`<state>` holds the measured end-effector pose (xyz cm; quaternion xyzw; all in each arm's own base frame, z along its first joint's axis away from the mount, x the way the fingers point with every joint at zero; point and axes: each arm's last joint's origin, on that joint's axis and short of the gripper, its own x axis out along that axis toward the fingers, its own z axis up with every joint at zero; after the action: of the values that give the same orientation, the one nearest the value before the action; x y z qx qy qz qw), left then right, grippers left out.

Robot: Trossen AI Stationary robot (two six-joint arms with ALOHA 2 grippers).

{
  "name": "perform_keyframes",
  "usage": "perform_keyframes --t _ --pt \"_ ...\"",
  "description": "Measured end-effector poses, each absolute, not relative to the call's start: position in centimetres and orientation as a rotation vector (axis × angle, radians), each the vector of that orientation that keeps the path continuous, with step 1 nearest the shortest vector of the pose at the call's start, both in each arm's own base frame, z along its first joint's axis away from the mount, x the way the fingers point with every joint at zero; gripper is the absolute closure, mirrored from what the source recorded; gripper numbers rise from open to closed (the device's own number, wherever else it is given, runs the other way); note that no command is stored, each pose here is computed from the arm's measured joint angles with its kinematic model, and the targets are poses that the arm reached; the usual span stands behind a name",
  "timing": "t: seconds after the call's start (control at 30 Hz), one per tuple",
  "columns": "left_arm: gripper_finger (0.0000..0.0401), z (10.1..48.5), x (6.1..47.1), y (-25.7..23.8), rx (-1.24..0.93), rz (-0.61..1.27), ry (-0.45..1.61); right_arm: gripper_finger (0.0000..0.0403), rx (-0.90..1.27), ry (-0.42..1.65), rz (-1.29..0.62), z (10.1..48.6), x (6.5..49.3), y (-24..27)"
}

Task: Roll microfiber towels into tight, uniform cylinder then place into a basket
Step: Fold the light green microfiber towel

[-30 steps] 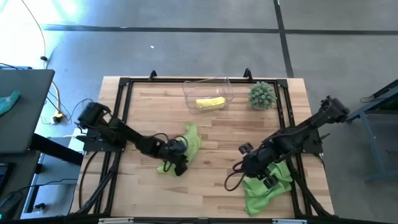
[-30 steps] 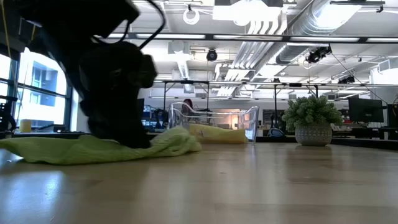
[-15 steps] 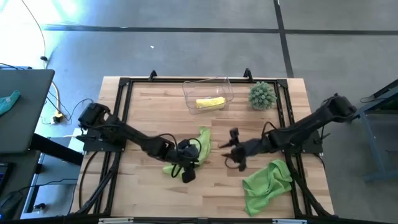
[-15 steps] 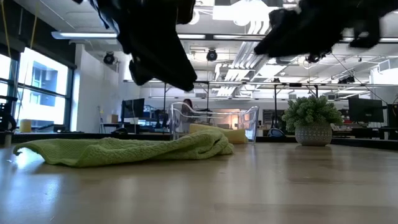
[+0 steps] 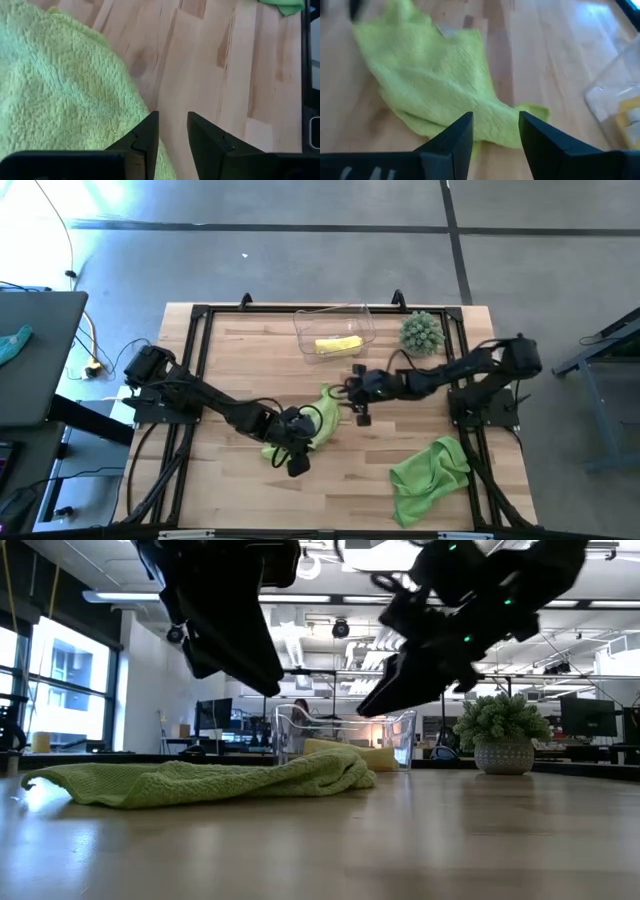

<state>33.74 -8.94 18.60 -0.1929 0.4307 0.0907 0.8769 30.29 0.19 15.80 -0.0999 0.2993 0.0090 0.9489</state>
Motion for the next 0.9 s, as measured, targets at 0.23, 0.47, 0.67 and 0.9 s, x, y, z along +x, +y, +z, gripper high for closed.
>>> perform_keyframes --t 0.23,0.47,0.67,0.9 --pt "0.0309 18.3 33.3 -9.1 -0.431 0.182 0.963 0.0254 -0.233 0.744 0.012 15.0 32.8 -2.4" --pt "0.0309 18.4 32.7 -9.0 -0.414 0.187 1.012 0.0254 -0.161 0.852 0.112 14.0 34.3 -3.6" --pt "0.0309 18.3 32.4 -8.9 -0.406 0.192 1.05 0.0257 -0.166 0.889 0.133 13.3 34.5 -3.8" --pt "0.0309 18.1 32.0 -9.1 -0.385 0.189 1.081 0.0321 -0.136 0.921 0.155 13.2 34.2 -2.8"
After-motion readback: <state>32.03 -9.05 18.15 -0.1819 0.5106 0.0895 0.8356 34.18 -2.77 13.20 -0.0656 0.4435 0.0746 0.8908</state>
